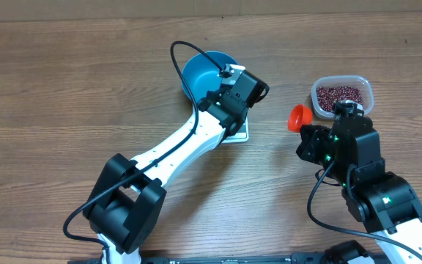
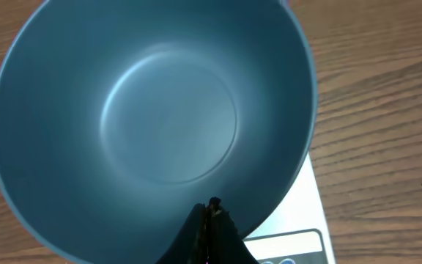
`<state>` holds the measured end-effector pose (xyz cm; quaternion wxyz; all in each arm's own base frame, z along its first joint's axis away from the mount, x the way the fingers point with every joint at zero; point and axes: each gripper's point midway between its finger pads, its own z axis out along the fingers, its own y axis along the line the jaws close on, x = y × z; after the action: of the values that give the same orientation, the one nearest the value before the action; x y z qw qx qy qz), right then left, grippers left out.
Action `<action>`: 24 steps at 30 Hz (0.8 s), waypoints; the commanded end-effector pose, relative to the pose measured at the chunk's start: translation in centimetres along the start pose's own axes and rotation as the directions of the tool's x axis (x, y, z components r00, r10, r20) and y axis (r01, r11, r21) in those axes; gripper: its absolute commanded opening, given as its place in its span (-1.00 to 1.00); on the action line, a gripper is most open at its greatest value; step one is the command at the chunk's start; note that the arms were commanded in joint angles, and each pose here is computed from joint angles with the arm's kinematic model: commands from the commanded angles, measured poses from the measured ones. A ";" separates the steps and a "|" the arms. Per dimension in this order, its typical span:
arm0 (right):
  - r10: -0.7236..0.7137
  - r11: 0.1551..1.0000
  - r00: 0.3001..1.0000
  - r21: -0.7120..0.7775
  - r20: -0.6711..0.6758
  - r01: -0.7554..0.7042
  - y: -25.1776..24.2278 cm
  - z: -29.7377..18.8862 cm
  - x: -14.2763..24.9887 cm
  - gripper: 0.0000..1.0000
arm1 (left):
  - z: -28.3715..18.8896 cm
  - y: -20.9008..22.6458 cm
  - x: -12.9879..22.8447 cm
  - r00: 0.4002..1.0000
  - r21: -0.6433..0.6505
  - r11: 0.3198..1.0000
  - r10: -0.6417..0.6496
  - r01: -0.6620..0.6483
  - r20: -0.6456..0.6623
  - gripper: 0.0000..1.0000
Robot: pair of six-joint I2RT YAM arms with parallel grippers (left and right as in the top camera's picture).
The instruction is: Scoop item into bowl and weigh 150g on scale
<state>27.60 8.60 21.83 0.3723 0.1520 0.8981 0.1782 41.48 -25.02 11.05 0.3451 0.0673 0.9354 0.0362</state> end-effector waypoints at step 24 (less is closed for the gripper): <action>0.004 0.999 0.999 -0.033 0.045 -0.002 1.1 -0.9 -1.6 -0.93 | 0.9 -2.0 1.4 0.997 0.107 0.993 -0.044 0.051 -0.067 -0.92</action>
<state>27.70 8.64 21.96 0.3749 0.1518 0.8967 0.1799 40.97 -26.71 10.57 0.3272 0.0670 0.9424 -0.0150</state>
